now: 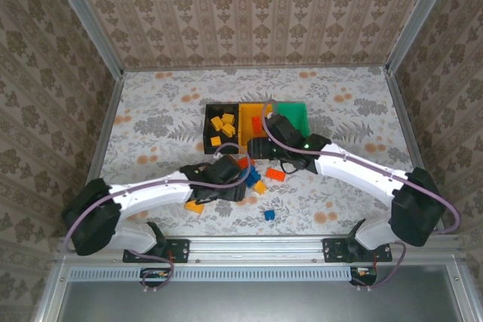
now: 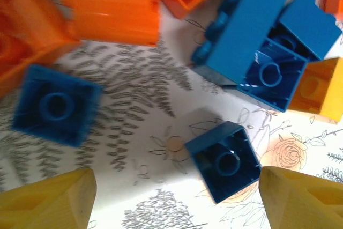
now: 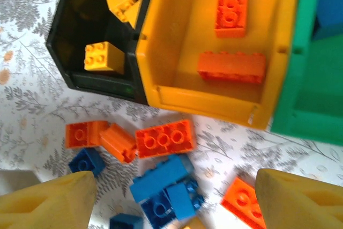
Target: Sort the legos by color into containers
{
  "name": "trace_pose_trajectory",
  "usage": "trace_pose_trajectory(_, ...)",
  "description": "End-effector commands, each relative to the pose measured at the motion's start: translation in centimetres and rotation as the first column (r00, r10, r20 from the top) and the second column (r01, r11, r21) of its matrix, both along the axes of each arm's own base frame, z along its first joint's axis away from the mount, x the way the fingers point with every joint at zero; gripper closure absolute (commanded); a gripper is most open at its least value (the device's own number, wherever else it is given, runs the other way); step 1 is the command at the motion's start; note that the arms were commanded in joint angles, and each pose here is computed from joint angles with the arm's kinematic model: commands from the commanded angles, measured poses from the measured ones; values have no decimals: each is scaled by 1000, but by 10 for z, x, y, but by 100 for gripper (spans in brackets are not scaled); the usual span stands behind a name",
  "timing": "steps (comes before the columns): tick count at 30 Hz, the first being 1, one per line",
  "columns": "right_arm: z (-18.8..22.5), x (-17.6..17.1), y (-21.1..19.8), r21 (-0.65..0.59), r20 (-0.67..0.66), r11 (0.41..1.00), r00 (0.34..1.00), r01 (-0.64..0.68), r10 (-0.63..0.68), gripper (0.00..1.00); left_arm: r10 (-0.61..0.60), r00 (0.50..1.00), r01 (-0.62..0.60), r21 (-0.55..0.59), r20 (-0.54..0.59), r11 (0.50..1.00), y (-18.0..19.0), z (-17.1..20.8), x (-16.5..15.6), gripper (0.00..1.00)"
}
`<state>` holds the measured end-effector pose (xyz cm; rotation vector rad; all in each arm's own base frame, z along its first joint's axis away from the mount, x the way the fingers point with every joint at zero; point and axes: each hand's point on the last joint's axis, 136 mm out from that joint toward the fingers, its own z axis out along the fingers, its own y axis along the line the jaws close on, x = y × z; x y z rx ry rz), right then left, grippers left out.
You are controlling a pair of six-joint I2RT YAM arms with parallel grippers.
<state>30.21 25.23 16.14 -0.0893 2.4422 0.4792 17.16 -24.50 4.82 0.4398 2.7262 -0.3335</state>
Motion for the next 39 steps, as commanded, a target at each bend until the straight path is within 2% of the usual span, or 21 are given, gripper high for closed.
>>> trace_pose_trajectory(1, 26, -2, -19, 39, 77, 998, 995, 59, -62, 20, -79, 997, 79, 29, -10, 996, -17, -2, -3, 22)
trace_pose_trajectory(4, 34, -6, -28, 52, 99, 996, 992, 70, -75, 20, -88, 996, 89, 68, -22, 994, -21, -10, 0, 26)
trace_pose_trajectory(10, 42, -12, -41, 64, 129, 994, 987, 86, -94, 19, -91, 994, 97, 129, -53, 987, -22, -25, 0, 41)
trace_pose_trajectory(13, 46, -13, -46, 69, 139, 993, 985, 94, -103, 19, -97, 993, 106, 146, -69, 984, -21, -30, -3, 44)
trace_pose_trajectory(22, 50, -9, -63, 77, 149, 986, 976, 150, -160, 19, -116, 992, 124, 169, -57, 978, -18, -25, -10, 63)
trace_pose_trajectory(27, 48, -9, -74, 74, 146, 979, 968, 192, -202, 19, -128, 992, 130, 129, -18, 983, -25, -4, -9, 68)
trace_pose_trajectory(32, 41, -13, -100, 54, 143, 959, 949, 277, -282, 19, -171, 983, 171, 0, 74, 985, -57, 44, 4, 67)
trace_pose_trajectory(39, 24, -28, -137, 51, 117, 920, 912, 390, -393, 19, -213, 952, 237, -87, 221, 968, -129, 96, 63, 68)
